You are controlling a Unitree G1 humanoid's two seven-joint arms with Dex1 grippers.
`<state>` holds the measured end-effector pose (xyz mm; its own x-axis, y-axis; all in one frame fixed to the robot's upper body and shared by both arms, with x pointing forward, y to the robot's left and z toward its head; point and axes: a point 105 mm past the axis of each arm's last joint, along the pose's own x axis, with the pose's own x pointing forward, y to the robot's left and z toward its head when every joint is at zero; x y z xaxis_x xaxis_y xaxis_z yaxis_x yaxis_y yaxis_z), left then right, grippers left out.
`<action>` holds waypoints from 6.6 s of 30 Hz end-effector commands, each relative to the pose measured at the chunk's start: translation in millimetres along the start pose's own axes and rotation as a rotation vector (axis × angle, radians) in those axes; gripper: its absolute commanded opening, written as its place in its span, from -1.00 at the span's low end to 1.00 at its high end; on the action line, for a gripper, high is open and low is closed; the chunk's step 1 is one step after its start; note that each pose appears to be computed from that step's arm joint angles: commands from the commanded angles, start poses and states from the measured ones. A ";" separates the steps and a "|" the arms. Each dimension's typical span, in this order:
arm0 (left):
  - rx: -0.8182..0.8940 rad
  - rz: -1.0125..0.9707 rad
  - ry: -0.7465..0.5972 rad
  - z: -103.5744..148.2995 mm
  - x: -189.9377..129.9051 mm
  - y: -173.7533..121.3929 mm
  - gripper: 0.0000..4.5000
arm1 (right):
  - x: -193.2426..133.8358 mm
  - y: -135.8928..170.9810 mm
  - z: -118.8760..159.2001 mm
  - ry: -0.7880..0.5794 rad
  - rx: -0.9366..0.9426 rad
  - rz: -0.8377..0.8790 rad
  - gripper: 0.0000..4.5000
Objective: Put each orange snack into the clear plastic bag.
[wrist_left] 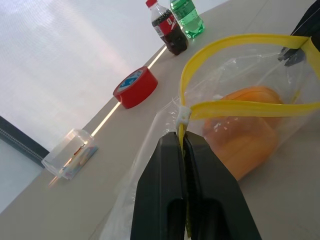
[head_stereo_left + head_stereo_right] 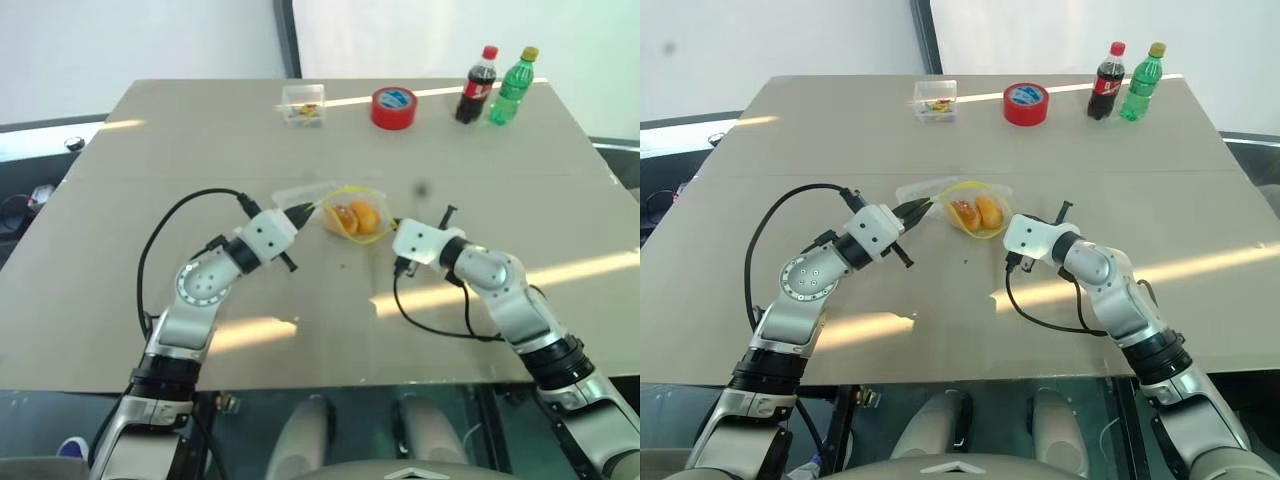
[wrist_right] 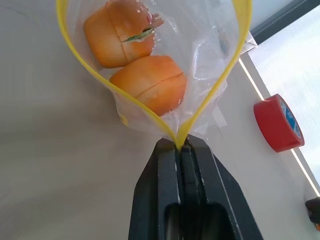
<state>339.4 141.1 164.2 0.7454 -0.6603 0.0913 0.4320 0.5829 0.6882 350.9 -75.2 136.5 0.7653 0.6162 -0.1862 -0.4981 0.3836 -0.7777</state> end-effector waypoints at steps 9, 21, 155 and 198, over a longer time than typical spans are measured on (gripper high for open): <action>0.016 0.201 -0.105 34.2 28.4 81.6 -1.00 | -33.4 -134.6 -11.3 0.105 -0.177 -0.343 -0.98; 0.136 0.105 -0.210 49.8 42.9 73.8 -1.00 | -52.3 -140.9 -20.9 0.113 -0.201 -0.339 -0.98; 0.230 -0.098 -0.161 33.9 4.3 -24.1 -1.00 | 5.2 -3.6 94.9 -0.297 -0.249 0.199 -0.99; 0.150 0.024 -0.106 18.0 -0.2 8.6 -1.00 | -37.6 -26.1 19.5 -0.028 -0.045 0.113 -0.38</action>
<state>334.8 139.3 170.8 0.7059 -0.6950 0.1367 0.3621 0.5201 0.7736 334.5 -103.8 154.9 0.7123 0.6263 -0.3169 -0.5797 0.2703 -0.7687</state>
